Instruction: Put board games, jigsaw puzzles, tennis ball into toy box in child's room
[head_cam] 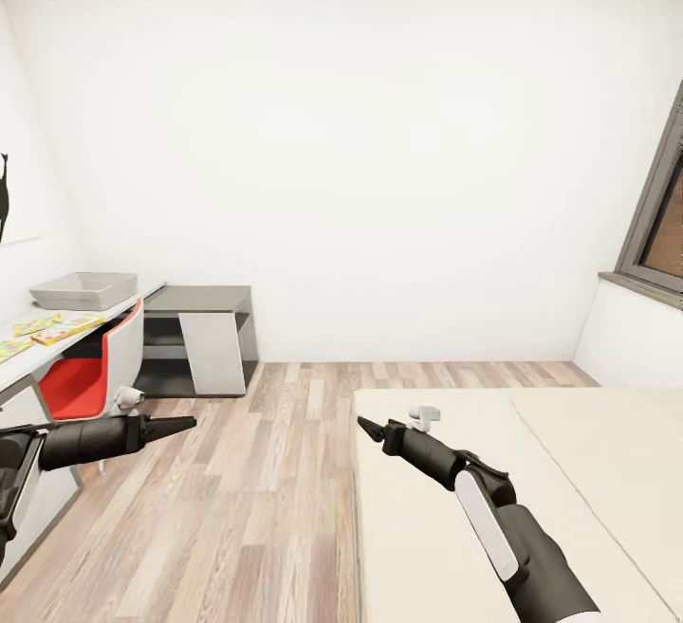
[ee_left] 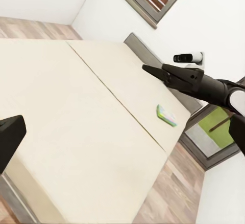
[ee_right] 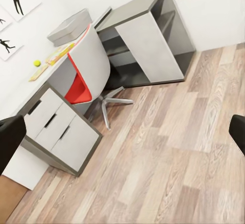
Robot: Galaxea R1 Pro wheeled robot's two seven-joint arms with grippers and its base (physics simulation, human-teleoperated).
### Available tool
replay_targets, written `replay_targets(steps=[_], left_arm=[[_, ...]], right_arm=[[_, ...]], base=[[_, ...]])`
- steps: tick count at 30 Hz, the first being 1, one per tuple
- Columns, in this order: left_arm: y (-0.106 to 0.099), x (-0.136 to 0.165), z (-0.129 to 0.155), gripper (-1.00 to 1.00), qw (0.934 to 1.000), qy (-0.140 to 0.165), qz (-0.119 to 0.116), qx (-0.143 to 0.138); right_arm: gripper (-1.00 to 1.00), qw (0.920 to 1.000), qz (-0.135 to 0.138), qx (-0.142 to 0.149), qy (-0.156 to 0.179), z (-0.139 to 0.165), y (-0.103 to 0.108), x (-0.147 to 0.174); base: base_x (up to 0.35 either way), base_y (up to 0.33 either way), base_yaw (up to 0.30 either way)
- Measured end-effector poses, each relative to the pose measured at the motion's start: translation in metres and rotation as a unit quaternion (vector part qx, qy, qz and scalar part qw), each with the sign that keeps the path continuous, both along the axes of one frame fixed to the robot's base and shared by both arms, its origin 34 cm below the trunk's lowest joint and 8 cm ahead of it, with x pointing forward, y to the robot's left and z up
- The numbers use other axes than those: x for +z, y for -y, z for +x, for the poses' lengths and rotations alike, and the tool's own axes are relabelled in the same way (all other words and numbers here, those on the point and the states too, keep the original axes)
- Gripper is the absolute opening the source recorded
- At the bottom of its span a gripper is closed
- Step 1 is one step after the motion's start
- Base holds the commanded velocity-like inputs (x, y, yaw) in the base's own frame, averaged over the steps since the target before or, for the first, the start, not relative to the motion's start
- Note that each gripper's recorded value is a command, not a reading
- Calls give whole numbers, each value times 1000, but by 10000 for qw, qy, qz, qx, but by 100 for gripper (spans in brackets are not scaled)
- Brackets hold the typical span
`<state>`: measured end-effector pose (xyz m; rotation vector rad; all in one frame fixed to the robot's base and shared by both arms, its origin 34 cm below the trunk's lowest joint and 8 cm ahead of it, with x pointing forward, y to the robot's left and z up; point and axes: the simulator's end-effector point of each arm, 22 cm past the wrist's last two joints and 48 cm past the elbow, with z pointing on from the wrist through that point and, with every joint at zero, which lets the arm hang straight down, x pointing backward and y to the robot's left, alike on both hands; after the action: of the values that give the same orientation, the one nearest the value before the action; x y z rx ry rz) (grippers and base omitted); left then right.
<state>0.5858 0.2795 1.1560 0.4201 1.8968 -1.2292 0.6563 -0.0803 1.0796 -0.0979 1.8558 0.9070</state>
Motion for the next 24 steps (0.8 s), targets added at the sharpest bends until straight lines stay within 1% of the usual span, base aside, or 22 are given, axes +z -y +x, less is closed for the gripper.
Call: replay_targets(steps=[24], left_arm=[[1, 0, 0, 100, 10000, -6, -8, -5]], right_arm=[[100, 10000, -3, 0, 0, 0, 0, 0]], base=[[0, -302, 0]])
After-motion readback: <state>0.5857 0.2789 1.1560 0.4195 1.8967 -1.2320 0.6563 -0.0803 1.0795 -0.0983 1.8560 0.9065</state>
